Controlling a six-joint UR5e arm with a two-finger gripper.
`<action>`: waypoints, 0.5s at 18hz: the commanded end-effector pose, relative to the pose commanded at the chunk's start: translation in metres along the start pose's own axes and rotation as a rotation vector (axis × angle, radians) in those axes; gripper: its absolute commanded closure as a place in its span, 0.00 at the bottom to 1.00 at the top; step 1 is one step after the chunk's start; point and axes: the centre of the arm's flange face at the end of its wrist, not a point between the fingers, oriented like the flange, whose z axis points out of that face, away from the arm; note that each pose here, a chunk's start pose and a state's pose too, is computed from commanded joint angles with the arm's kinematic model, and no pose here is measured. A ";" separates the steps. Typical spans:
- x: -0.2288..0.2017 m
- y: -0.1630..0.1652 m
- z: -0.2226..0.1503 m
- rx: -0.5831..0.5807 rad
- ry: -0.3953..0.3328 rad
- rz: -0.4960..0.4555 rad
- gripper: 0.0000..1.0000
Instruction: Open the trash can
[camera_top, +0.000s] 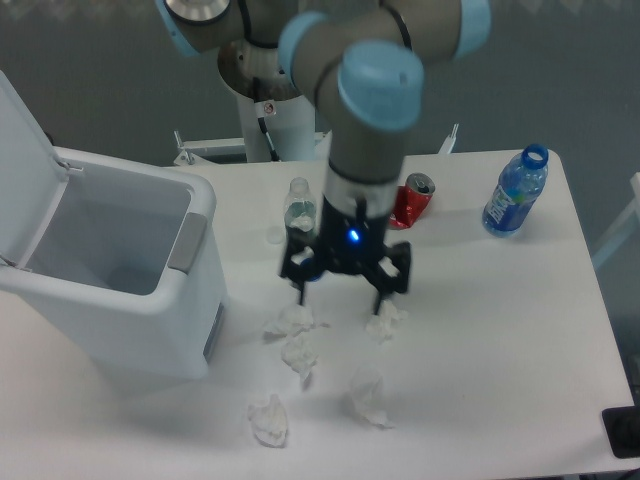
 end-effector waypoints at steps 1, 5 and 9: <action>-0.023 0.012 0.008 -0.033 -0.020 0.044 0.00; -0.072 0.037 0.023 -0.084 -0.038 0.151 0.00; -0.088 0.056 0.038 -0.116 -0.014 0.327 0.00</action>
